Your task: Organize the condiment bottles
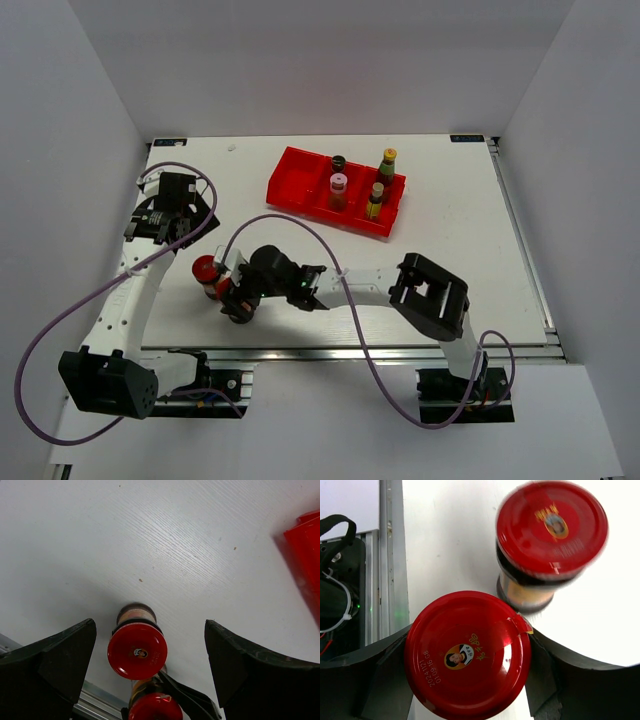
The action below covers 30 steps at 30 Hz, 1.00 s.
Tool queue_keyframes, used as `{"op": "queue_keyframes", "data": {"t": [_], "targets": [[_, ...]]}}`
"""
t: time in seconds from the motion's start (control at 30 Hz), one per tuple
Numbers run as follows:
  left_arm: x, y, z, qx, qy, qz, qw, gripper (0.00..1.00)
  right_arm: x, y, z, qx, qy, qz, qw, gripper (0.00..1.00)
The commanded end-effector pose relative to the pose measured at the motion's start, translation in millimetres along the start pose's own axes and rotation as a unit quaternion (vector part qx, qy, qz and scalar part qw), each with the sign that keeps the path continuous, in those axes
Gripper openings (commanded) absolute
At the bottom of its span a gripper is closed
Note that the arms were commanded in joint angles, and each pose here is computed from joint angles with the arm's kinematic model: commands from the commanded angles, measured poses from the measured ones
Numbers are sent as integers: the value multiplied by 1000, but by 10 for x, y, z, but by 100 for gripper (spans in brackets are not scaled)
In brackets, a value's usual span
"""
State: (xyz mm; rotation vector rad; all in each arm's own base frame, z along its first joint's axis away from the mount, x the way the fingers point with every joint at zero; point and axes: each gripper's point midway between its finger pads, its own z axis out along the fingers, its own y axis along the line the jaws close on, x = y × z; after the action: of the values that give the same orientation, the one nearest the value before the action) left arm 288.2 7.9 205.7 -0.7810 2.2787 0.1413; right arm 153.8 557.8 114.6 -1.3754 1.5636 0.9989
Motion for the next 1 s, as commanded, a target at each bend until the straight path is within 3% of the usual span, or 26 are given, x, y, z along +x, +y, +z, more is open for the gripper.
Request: {"op": "queue_keyframes", "data": {"t": [0.0,0.2,0.37,0.77,0.97], "targets": [[-48,21,-41,6,-13,-6,1000,98,-723,-125,-305,25,-87,15,996,51],[-73,3,-38,9,-15,-7,1000,98,-916,-665,-614,66,-118,57,989,48],[-115,18,-76,10,-25,-12,1000,98,-1076,-1372,-836,106,-145,82,980,47],[-85,22,-44,12,-24,-14,1000,98,-1694,-2855,-1218,255,-222,43,940,42],[-67,37,-19,8,-22,-10,1000,98,-1626,-3330,-1316,325,-231,39,916,44]]}}
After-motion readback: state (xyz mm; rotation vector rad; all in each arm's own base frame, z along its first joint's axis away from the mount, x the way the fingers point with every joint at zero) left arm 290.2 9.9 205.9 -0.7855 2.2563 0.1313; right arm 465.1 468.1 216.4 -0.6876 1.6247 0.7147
